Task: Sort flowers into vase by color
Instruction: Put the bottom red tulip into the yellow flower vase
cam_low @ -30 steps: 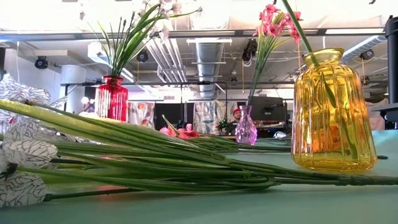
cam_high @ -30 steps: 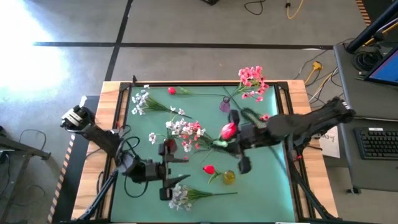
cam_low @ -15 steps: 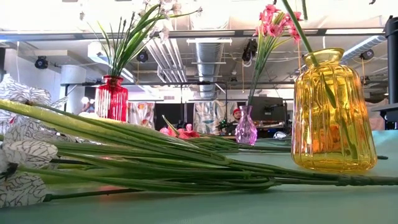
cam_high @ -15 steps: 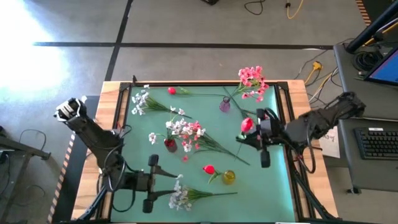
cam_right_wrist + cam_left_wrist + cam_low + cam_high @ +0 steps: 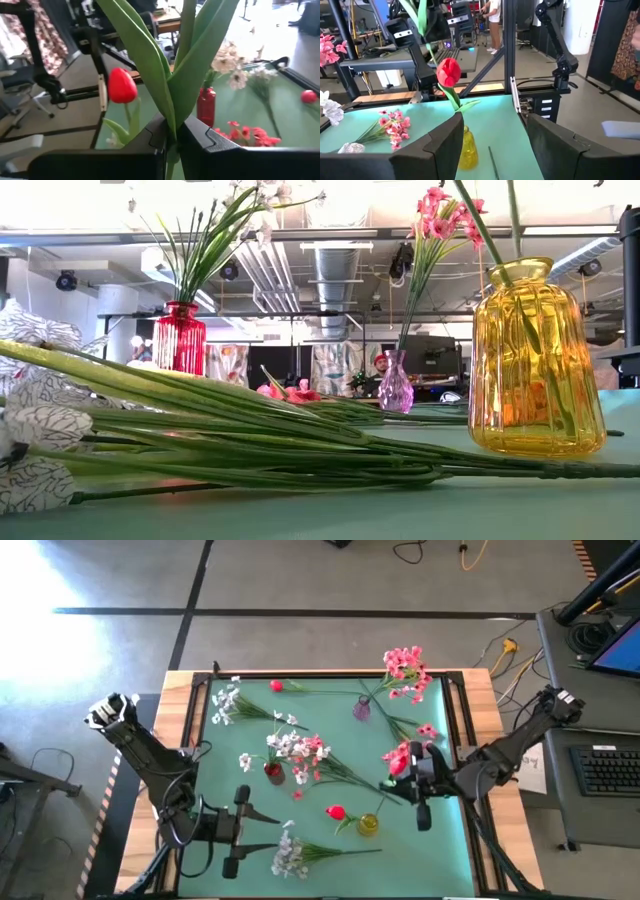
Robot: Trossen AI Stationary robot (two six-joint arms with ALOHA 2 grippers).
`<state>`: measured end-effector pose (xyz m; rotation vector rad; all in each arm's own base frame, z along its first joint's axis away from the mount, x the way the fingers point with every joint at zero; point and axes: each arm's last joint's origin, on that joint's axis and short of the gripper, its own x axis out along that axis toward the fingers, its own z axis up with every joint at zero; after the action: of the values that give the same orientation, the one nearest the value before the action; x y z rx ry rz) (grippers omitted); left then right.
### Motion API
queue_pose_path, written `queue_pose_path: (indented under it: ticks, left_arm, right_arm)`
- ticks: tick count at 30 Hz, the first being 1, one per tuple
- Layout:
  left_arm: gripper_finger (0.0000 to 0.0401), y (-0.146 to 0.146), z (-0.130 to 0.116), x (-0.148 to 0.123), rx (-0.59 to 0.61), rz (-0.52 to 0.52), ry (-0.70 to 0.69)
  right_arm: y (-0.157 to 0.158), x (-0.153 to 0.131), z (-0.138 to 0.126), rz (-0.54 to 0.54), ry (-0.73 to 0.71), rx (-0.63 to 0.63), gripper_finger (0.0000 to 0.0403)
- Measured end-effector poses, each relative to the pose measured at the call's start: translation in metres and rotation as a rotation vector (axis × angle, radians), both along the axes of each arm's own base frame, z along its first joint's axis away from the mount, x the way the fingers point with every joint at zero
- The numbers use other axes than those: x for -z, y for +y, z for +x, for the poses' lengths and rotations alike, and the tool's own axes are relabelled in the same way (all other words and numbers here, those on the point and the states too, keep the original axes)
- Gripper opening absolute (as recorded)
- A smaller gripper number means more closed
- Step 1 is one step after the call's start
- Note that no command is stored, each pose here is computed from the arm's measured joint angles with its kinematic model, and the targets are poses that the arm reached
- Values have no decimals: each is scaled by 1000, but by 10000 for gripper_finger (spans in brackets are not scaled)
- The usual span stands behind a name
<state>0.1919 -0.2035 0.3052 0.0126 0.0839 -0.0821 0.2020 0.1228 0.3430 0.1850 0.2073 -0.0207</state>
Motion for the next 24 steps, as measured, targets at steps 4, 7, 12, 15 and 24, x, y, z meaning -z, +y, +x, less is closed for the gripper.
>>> queue_pose_path:
  ticks: [4,7,12,15,24]
  left_arm:
    - [204,0,0,1,0,9,7]
    - [204,0,0,1,0,8,6]
    - [204,0,0,1,-1,8,8]
    - [204,0,0,1,-1,9,8]
    - [204,0,0,3,-1,19,17]
  right_arm:
    - [0,8,0,-16,12,21,22]
    - [1,12,2,-26,23,29,22]
    - [6,21,9,-53,55,26,22]
    - [8,26,13,-67,72,24,24]
    - [13,36,19,-72,113,28,65]
